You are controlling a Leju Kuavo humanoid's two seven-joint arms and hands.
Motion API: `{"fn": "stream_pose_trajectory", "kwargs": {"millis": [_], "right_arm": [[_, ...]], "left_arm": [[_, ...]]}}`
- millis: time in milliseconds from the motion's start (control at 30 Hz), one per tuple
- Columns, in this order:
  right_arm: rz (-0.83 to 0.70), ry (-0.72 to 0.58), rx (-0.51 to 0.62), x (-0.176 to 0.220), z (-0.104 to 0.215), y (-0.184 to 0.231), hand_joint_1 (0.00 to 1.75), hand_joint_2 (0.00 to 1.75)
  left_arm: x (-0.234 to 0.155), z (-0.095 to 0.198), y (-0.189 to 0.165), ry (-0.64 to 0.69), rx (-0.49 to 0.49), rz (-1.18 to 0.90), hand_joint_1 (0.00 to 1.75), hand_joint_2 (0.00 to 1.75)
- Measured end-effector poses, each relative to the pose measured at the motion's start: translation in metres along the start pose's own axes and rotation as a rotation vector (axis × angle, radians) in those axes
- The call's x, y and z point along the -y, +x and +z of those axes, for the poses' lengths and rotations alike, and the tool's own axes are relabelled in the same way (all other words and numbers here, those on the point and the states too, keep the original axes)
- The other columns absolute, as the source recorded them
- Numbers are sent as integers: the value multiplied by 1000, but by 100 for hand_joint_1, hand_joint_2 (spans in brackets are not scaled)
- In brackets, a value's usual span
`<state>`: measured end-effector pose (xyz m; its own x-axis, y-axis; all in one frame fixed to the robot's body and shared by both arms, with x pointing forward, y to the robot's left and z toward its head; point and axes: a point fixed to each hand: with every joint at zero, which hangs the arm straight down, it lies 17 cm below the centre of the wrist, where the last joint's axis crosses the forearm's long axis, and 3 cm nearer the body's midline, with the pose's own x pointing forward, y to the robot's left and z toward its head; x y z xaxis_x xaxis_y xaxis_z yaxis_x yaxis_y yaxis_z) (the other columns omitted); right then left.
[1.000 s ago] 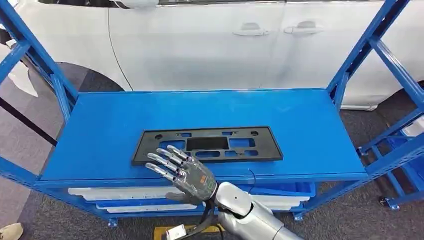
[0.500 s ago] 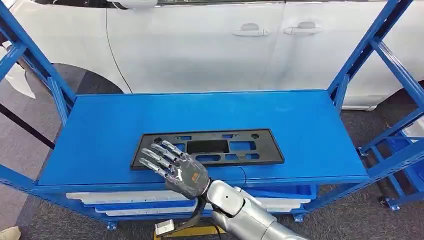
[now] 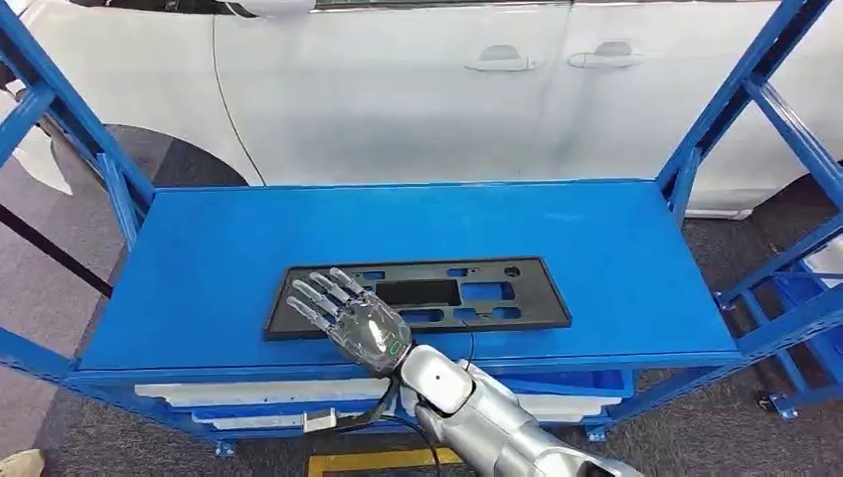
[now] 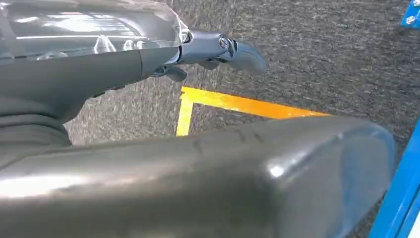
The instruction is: Take the parts from the cabinet and place them on the table.
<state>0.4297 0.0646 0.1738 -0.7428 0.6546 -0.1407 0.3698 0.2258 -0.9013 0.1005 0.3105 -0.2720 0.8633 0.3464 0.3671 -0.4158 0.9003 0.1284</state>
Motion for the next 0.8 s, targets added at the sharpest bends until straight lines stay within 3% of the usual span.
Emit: {"fn": "stream_pose_trajectory", "kwargs": {"millis": [800], "right_arm": [[-12, 27, -16, -10, 1, 1, 0, 175]], "left_arm": [[-3, 0, -2, 3, -1, -4, 0, 0]]}}
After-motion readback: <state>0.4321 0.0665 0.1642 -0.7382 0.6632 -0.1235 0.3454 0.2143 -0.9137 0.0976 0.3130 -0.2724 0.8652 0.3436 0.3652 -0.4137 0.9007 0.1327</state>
